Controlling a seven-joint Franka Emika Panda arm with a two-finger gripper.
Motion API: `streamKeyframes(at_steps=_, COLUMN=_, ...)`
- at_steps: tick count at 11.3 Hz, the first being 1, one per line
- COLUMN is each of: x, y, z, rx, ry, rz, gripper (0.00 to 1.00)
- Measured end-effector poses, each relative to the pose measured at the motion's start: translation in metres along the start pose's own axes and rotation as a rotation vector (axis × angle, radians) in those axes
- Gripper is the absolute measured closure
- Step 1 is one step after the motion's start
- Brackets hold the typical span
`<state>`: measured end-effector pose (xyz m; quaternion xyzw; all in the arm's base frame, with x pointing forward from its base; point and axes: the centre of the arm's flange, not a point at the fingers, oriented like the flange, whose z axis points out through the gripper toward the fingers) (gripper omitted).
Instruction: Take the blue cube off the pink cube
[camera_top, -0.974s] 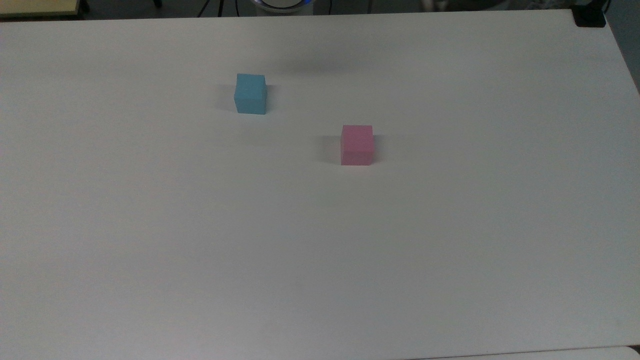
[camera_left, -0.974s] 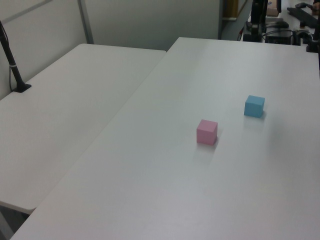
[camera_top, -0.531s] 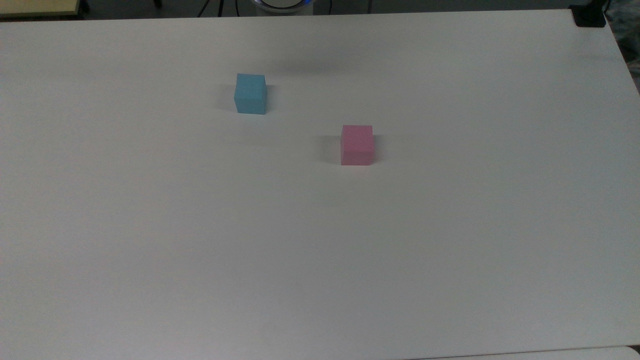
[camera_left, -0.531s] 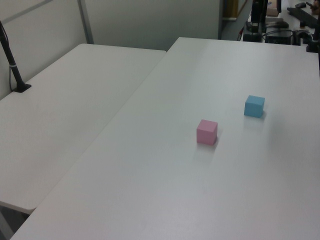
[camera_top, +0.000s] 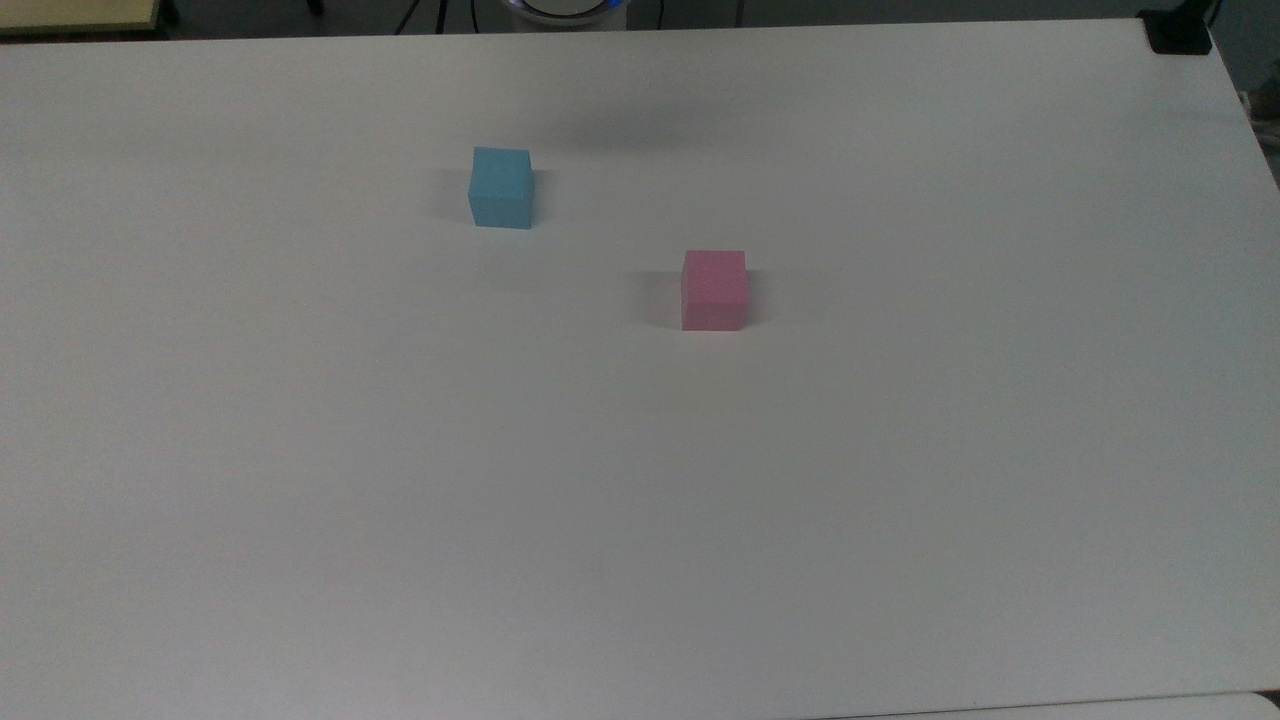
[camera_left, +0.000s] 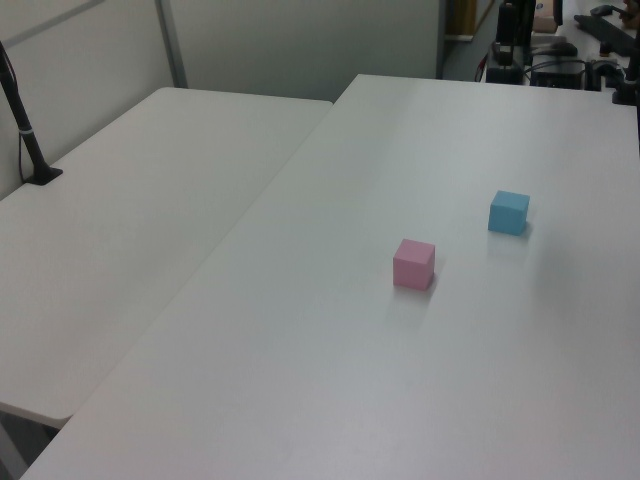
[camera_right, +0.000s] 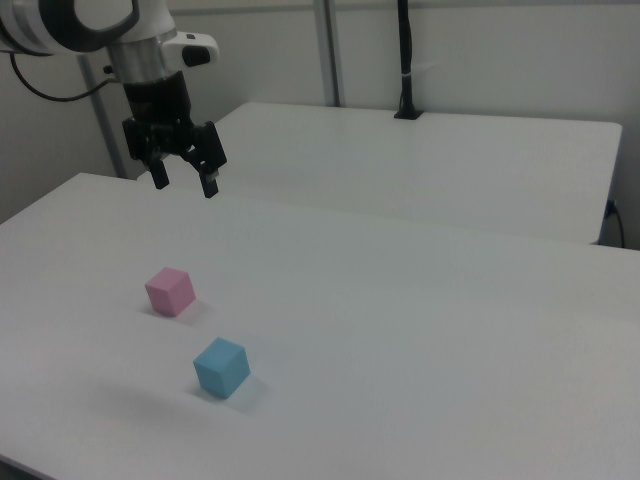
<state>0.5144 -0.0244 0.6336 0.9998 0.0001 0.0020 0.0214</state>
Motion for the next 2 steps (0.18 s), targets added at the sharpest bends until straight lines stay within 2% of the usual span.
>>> streamKeyframes(at_steps=2, x=0.0, y=0.0, z=0.0, rx=0.0, ry=0.0, rz=0.0, gripper=0.0)
